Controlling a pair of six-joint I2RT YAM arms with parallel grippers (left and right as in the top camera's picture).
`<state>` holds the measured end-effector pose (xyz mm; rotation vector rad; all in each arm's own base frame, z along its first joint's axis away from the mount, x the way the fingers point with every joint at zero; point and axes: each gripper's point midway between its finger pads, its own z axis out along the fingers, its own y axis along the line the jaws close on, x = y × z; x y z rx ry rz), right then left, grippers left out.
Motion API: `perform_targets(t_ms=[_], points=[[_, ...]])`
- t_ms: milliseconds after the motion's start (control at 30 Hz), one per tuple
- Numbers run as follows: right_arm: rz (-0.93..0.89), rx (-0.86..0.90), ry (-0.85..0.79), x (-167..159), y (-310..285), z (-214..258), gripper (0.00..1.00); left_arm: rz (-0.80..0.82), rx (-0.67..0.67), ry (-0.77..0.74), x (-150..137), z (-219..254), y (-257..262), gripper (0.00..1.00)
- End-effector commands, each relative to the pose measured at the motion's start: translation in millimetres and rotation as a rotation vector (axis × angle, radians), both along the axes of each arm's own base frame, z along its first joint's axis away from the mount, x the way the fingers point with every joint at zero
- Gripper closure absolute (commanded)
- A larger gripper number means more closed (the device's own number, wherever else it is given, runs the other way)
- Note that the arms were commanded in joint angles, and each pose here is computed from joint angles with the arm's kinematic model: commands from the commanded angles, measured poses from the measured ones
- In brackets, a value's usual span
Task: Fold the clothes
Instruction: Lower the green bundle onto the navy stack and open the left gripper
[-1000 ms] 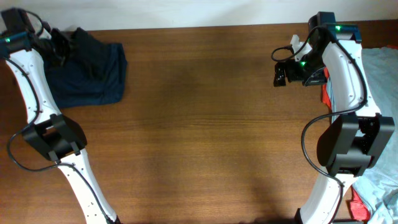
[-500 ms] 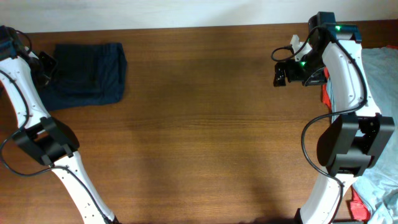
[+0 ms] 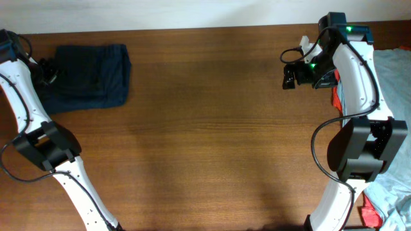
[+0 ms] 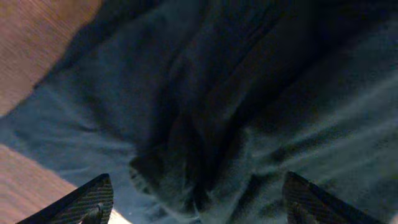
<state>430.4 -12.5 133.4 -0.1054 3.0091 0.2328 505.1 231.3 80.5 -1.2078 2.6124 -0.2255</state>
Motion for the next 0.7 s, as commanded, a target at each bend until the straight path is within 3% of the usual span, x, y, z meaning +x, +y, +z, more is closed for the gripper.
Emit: perform_targets(t_ms=[0,67,133,200,233,267,667], points=[[-0.005,-0.016,-0.032,0.8,-3.4,13.0,0.01,-0.020,0.102,-0.165,3.8,90.5,0.6,0.13],[-0.005,-0.016,-0.032,0.8,-3.4,13.0,0.01,-0.032,0.105,-0.208,6.8,107.4,-5.1,0.14],[-0.005,-0.016,-0.032,0.8,-3.4,13.0,0.01,-0.059,0.075,-0.260,13.6,118.6,-15.1,0.24],[-0.005,-0.016,-0.032,0.8,-3.4,13.0,0.01,-0.155,0.018,-0.323,23.6,124.8,-33.7,0.63],[-0.005,-0.016,-0.032,0.8,-3.4,13.0,0.01,-0.201,-0.013,-0.348,27.9,125.3,-42.5,0.90],[-0.005,-0.016,-0.032,0.8,-3.4,13.0,0.01,-0.229,-0.039,-0.361,30.3,124.2,-49.3,1.00],[-0.005,-0.016,-0.032,0.8,-3.4,13.0,0.01,-0.455,-0.087,-0.295,37.9,66.6,-80.1,1.00]])
